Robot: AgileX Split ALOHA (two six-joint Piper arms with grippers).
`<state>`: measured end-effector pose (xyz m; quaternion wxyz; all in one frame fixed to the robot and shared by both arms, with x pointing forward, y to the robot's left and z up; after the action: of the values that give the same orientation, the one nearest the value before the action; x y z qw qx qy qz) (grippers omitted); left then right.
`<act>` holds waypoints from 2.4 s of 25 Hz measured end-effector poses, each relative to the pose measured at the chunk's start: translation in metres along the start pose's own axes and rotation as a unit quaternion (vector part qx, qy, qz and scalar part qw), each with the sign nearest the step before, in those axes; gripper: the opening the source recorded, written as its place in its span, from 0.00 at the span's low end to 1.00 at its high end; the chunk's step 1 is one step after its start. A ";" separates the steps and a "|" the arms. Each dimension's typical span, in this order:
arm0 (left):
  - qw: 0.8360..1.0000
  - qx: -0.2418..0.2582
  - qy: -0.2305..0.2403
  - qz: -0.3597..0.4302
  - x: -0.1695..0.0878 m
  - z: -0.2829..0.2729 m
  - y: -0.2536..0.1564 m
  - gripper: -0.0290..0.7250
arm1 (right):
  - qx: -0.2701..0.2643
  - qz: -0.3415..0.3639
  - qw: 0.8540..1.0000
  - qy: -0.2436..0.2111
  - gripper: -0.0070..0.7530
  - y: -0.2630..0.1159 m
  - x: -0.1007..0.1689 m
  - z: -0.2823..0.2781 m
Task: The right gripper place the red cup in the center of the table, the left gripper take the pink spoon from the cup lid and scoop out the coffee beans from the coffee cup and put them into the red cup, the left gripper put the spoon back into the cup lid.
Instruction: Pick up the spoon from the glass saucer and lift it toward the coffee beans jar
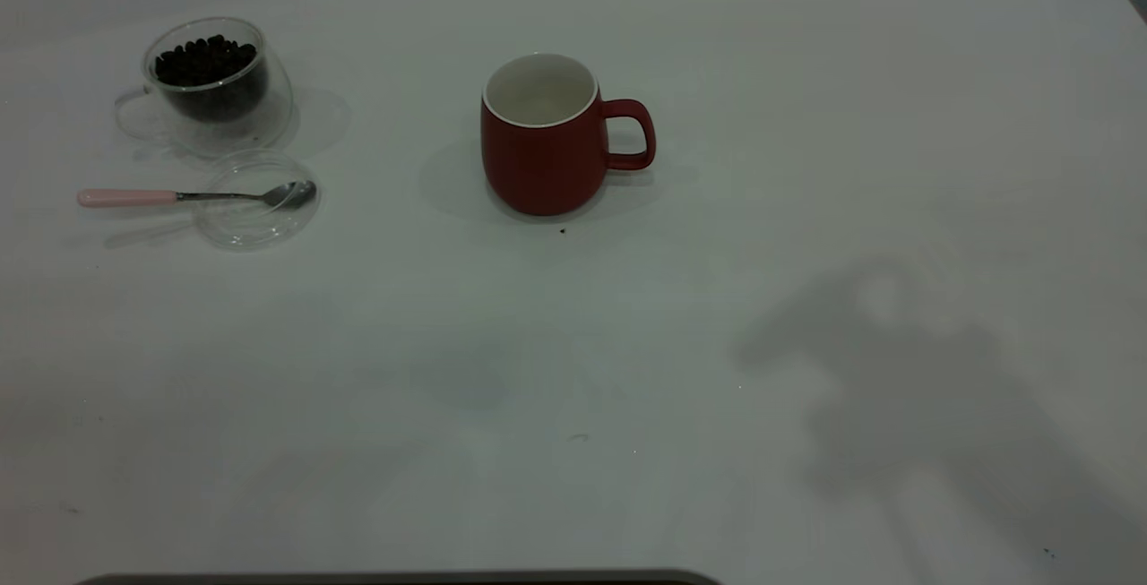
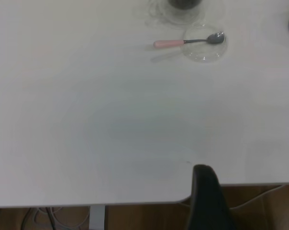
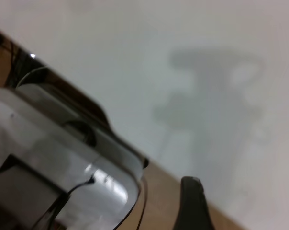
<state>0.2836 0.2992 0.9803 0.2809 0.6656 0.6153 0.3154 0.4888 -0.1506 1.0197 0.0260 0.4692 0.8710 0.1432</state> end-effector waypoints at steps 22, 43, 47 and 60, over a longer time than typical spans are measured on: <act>1.000 0.000 0.000 0.000 0.000 0.000 0.000 0.72 | -0.135 0.059 0.988 -0.050 0.78 -0.177 0.000 -0.011; 1.000 0.000 0.000 -0.001 0.000 0.000 0.000 0.72 | -0.323 0.211 0.903 -0.187 0.78 -0.228 -0.021 -0.038; 1.000 0.000 0.000 -0.001 0.000 0.000 0.000 0.72 | -0.338 0.210 0.896 -0.195 0.78 -0.231 -0.020 -0.041; 1.000 0.000 0.000 -0.001 0.000 0.000 0.000 0.72 | -0.340 0.210 0.895 -0.196 0.78 -0.231 -0.020 -0.041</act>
<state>0.2836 0.2992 0.9803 0.2812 0.6650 0.6160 0.3151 0.3050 -0.2963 0.9942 0.3239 0.6220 0.6278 0.3378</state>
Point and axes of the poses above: a point on each arm's last joint axis where the gripper is mounted, z pointing out along that axis toward the gripper, x along the wrist's bending axis when the last joint is at zero, y = z × x, the point moved 8 cm from there along z, pointing out along that axis toward the gripper, and after that the axes turned 3 degrees about z, right-handed, at the moved point
